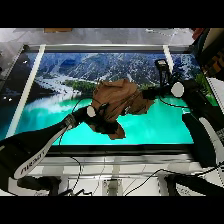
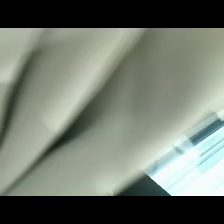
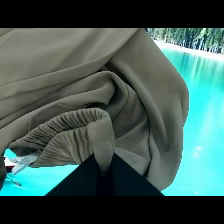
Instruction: Fold the clothes and pants, and hang the long-sleeved shirts on hangers.
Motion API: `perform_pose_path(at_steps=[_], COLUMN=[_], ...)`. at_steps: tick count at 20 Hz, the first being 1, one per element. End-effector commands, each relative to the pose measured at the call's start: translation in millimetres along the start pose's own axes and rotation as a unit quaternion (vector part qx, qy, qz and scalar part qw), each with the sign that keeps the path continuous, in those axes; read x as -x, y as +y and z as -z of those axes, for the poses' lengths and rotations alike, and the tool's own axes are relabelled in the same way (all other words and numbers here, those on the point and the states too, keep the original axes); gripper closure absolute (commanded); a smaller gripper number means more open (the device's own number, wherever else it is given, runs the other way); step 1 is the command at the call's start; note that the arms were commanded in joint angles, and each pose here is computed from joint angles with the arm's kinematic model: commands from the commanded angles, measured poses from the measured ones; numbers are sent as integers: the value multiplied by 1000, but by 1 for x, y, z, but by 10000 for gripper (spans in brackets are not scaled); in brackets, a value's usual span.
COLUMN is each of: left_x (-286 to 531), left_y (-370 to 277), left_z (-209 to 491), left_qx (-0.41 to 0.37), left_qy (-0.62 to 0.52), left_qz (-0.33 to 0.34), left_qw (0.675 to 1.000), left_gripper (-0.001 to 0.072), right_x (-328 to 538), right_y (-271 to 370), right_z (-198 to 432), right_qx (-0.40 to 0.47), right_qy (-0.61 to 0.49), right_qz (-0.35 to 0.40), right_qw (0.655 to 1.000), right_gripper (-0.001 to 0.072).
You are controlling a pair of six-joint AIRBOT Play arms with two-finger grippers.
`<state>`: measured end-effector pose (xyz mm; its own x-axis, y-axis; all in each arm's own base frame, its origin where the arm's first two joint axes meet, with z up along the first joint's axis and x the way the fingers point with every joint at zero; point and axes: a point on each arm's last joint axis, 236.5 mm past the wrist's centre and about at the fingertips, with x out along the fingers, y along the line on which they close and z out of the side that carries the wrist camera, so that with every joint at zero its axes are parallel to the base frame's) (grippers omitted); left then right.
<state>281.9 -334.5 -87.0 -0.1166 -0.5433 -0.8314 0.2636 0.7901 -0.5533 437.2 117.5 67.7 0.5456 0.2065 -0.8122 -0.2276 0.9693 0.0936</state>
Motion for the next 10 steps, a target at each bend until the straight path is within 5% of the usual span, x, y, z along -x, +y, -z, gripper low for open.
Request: perform_pose_path(at_steps=[1,3,5,6,7,8,10], left_x=[26,39,36,30,23,18,9], left_y=[2,12,-5,-16,-26,-35,-52], left_z=[-16,-18,-2,7,13,15,19], left_qx=[-151,-276,-419,-475,-507,-515,-531], left_qy=[7,34,75,89,94,88,75], left_qz=[-67,-148,-145,-136,-131,-129,-126], left_qw=[986,949,893,865,847,843,834], left_gripper=[697,696,690,507,151,4,13], right_x=[1,1,1,1,1,1,1], right_y=[0,-1,-2,-2,-2,-2,-2], right_z=[-1,-1,-1,-1,-1,-1,-1], right_qx=[1,2,3,4,4,4,4], right_qy=[-2,-2,-2,-2,-2,-2,-2], right_qz=[1,2,4,4,5,5,5], right_qw=[1000,1000,1000,1000,1000,1000,1000], right_gripper=[676,676,676,676,676,676,676])
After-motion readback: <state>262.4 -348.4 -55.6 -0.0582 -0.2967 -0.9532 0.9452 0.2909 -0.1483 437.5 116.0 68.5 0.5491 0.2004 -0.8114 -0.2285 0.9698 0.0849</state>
